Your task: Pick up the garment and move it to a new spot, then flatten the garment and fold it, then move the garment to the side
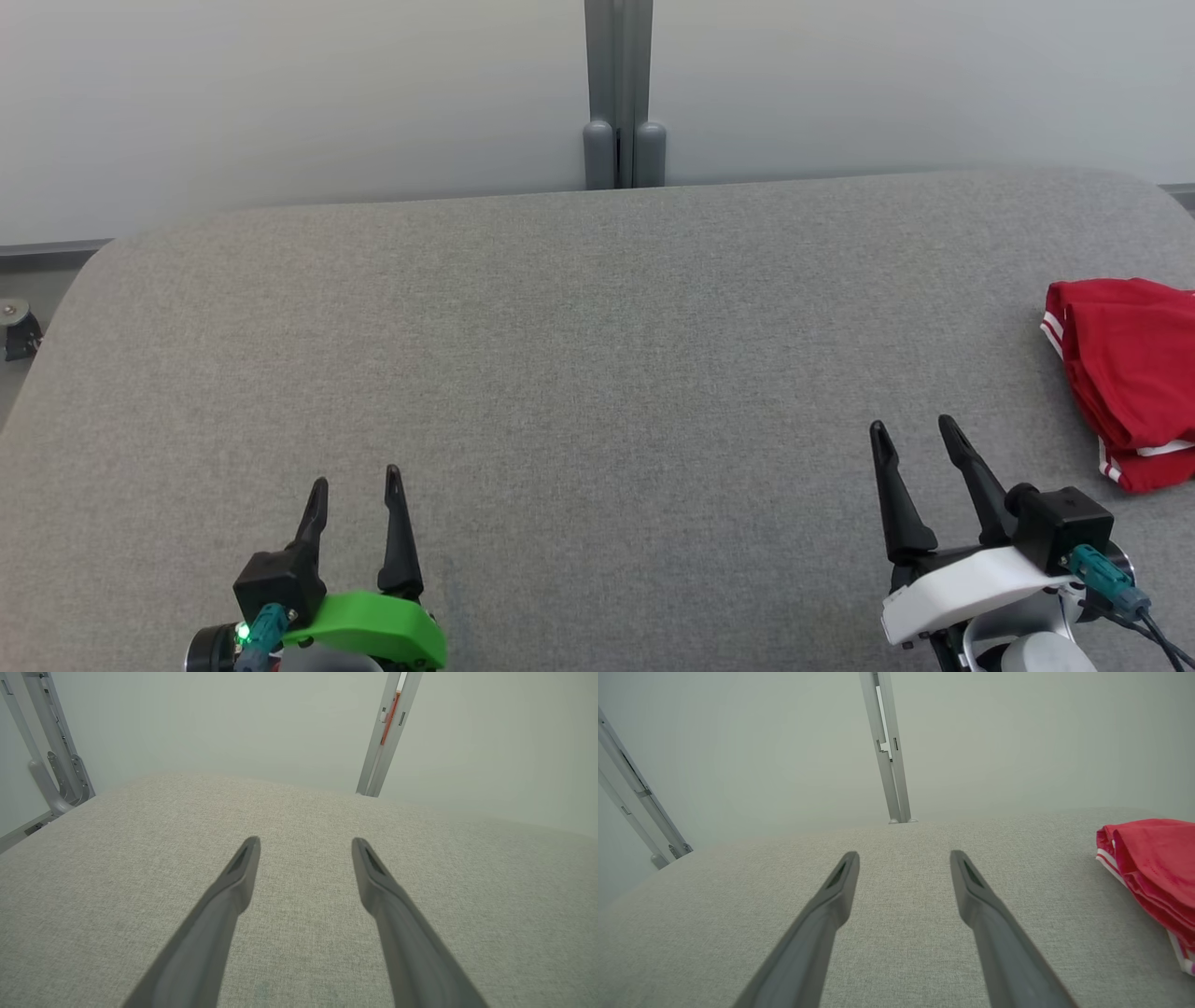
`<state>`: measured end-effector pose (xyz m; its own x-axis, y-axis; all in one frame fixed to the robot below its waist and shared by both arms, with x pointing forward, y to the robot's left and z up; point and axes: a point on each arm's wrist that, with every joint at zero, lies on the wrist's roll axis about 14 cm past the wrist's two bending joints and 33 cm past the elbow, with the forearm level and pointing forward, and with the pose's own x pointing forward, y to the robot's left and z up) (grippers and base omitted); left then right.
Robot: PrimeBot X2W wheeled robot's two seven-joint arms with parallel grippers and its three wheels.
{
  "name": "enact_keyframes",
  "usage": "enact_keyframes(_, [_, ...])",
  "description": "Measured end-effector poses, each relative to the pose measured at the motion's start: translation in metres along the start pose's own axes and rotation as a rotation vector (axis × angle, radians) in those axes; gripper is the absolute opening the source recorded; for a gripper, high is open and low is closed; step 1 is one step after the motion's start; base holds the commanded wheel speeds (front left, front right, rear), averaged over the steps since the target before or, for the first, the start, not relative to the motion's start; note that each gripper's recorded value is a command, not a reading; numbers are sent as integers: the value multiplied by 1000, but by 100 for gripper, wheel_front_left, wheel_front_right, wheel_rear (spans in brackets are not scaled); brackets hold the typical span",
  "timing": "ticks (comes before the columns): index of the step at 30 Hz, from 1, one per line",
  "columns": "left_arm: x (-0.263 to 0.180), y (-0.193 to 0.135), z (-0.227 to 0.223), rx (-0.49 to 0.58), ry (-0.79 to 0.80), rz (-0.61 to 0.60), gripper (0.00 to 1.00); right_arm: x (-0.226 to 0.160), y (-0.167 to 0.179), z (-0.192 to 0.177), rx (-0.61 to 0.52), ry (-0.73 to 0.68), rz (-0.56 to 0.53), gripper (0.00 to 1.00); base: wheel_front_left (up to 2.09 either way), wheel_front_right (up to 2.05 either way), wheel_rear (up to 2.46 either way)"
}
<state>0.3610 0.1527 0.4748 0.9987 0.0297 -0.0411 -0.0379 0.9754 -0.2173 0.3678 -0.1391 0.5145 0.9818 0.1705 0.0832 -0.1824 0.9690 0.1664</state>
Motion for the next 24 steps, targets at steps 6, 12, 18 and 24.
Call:
enact_keyframes(6, [-1,1,-1,0,3,4,100,-1,-1,0,3,2,-4,100,0,0,0])
enact_keyframes(12, [-3,2,-2,1,5,7,100,-1,-1,0,4,1,-3,100,0,0,0])
enact_keyframes(18, [-7,3,-12,4,36,12,0,-3,-2,-7,8,24,-9,0,0,0,0])
enact_keyframes(24, [-10,10,-24,-60,89,37,0,-9,-6,-18,87,60,-36,0,0,0,0])
